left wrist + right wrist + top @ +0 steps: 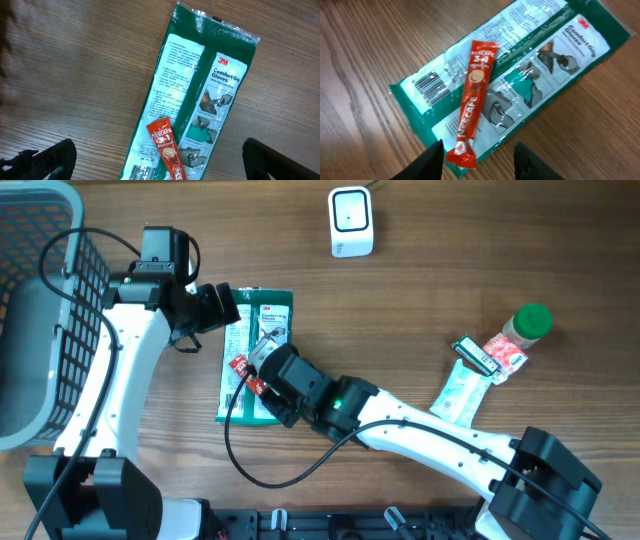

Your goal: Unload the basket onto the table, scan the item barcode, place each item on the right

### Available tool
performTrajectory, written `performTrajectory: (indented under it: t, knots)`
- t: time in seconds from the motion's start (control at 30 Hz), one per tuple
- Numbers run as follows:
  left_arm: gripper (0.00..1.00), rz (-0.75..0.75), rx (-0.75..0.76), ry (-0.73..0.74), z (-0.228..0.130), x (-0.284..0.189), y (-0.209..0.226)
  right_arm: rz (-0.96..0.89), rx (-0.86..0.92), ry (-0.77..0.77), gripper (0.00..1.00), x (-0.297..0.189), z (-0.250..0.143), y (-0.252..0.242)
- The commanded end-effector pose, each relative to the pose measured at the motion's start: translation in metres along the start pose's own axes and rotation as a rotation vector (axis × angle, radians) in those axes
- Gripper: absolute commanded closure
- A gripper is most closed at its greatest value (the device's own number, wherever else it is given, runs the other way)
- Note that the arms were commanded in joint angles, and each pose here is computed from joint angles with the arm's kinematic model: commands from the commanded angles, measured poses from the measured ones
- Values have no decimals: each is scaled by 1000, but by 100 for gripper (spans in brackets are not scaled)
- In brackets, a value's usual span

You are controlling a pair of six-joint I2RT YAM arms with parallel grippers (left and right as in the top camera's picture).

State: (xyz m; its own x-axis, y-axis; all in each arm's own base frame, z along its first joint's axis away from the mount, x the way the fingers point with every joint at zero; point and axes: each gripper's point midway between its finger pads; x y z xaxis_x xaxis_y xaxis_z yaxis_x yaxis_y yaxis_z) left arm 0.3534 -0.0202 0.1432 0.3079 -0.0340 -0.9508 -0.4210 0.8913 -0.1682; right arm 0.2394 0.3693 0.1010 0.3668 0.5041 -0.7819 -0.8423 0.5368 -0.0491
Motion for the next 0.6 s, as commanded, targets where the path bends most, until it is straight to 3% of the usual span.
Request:
performTrajectory:
  t: [0.0,0.27,0.57]
  knots:
    - [0,7,18,-12,3,-2,0,85,-7,-31,65,-6,10,14]
    - [0,-22,9,-76,19,-2,-6,103,-9,10,66,18,-2,19]
    - [0,8,-200,-95,37,-4,32,75,-54,51,59,43,-17,28]
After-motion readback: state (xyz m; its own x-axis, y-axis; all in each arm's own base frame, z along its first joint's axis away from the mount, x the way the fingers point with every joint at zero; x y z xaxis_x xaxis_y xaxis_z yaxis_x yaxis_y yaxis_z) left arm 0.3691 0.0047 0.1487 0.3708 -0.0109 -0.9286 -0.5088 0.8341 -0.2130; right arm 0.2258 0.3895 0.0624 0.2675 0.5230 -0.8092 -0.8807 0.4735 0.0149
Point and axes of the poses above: each gripper's point midway between its finger pads, its own x axis out along the fingers, its own y axis along the line the jaws close on, z = x × y, and after that the axes turned 8 degrees about -x, right-handed
